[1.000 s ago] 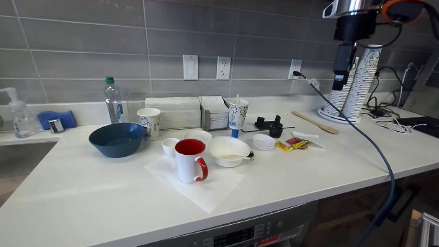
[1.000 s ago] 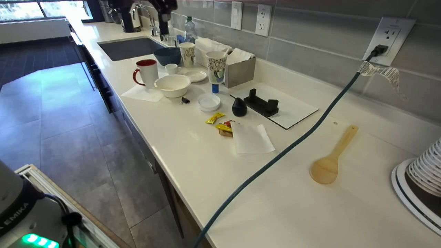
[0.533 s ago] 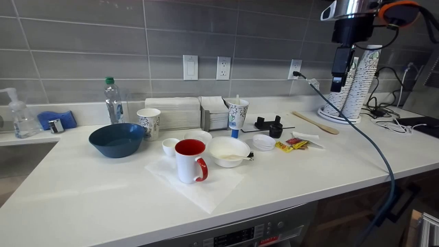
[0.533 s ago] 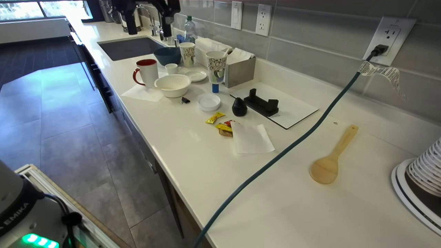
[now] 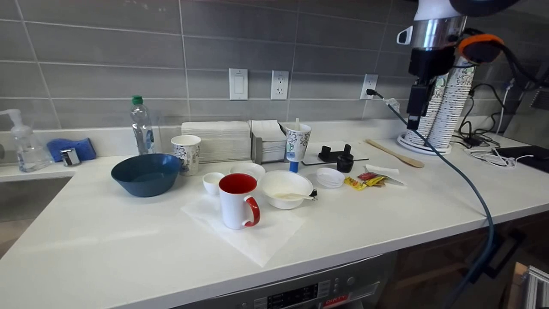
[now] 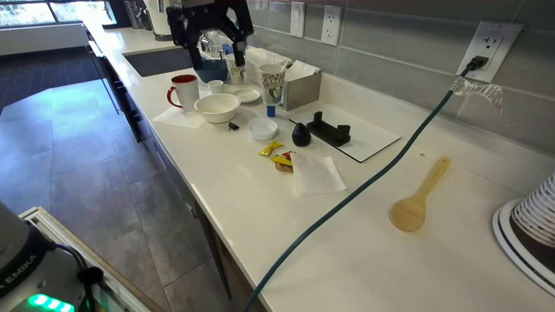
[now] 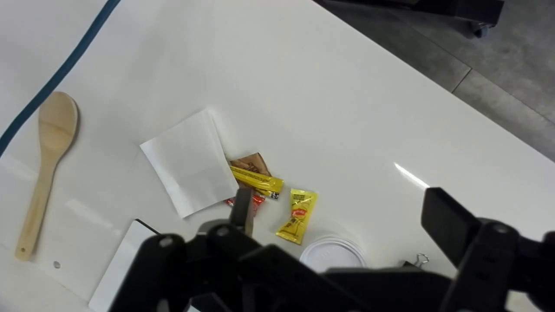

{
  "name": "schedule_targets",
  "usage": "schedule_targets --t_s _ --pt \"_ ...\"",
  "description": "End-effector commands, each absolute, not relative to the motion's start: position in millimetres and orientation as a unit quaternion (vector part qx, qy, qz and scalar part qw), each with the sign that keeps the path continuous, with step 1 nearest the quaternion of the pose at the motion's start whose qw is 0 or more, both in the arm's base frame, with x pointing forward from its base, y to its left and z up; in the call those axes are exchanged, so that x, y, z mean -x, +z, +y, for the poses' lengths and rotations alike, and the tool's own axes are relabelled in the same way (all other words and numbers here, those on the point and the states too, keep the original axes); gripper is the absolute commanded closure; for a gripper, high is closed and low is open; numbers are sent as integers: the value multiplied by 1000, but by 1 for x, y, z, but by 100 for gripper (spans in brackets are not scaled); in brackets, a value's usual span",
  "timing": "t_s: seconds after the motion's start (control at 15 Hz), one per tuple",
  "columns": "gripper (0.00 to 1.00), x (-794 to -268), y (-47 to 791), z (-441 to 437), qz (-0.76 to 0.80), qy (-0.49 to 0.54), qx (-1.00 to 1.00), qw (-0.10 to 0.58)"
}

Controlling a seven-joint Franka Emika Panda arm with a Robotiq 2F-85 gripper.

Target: Put a sauce packet in the bowl

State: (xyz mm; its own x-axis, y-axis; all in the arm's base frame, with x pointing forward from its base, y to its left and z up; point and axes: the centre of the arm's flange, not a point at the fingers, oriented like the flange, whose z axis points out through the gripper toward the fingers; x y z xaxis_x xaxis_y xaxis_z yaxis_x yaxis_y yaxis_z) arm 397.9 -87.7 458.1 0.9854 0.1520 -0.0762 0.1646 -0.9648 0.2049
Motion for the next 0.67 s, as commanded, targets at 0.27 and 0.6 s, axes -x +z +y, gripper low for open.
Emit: schedule_targets --t_s 0.27,0.6 --pt "0 -407 355 -140 72 -1 -986 154" --pt "0 -403 337 -152 79 -4 -985 152"
